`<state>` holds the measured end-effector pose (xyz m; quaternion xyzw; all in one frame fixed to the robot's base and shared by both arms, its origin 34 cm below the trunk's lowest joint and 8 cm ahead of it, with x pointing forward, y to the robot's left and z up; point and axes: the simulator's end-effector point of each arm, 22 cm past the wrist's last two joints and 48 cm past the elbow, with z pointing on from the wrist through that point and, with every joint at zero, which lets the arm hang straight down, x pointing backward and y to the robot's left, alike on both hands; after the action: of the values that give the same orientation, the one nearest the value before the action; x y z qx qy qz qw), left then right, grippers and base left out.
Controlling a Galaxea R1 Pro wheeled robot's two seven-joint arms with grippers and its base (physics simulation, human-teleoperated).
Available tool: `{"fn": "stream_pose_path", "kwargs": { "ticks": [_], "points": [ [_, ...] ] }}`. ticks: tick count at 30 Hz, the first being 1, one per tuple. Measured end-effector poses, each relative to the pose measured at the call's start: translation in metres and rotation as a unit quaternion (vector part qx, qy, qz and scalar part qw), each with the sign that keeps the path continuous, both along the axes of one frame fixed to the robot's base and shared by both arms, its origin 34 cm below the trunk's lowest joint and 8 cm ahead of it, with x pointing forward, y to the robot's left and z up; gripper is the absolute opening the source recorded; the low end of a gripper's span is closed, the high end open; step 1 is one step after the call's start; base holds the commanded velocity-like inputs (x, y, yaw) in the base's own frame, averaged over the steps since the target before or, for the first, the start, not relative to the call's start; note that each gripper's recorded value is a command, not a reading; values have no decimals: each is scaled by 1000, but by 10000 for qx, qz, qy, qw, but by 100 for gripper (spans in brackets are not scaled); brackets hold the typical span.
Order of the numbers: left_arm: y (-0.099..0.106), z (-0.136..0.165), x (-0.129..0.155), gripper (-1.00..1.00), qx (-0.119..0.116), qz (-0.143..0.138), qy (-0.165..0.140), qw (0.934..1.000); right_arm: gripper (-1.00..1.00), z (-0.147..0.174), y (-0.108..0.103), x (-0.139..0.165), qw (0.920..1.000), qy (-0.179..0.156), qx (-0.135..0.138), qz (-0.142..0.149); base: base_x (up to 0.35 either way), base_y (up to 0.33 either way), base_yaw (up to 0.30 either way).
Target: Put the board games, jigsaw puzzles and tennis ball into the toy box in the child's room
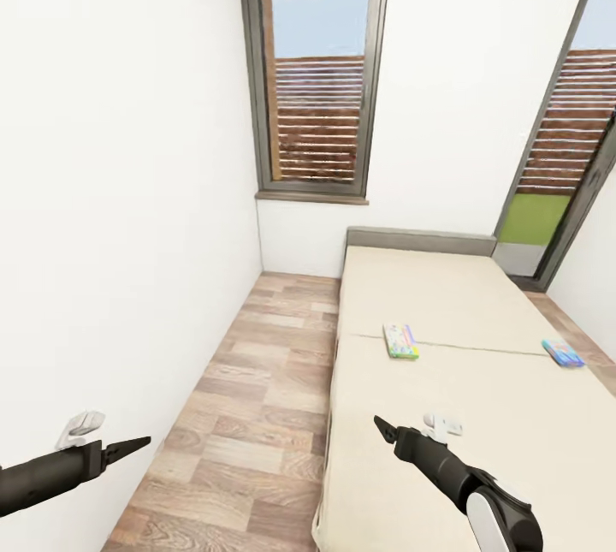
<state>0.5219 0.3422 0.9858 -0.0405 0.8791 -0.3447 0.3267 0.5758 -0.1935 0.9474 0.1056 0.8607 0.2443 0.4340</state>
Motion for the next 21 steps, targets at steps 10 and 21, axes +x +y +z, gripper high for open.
{"fn": "stream_pose_path", "kwargs": {
  "ticks": [10,21],
  "points": [
    [0,2,0,100,3,1,-19,10000,100,2,0,0,10000,-24,-5,-1,24,118,-278],
    [0,3,0,100,11,3,-40,10000,100,-1,-1,-1,10000,15,-4,-8,121,91,-278]
  ]
}}
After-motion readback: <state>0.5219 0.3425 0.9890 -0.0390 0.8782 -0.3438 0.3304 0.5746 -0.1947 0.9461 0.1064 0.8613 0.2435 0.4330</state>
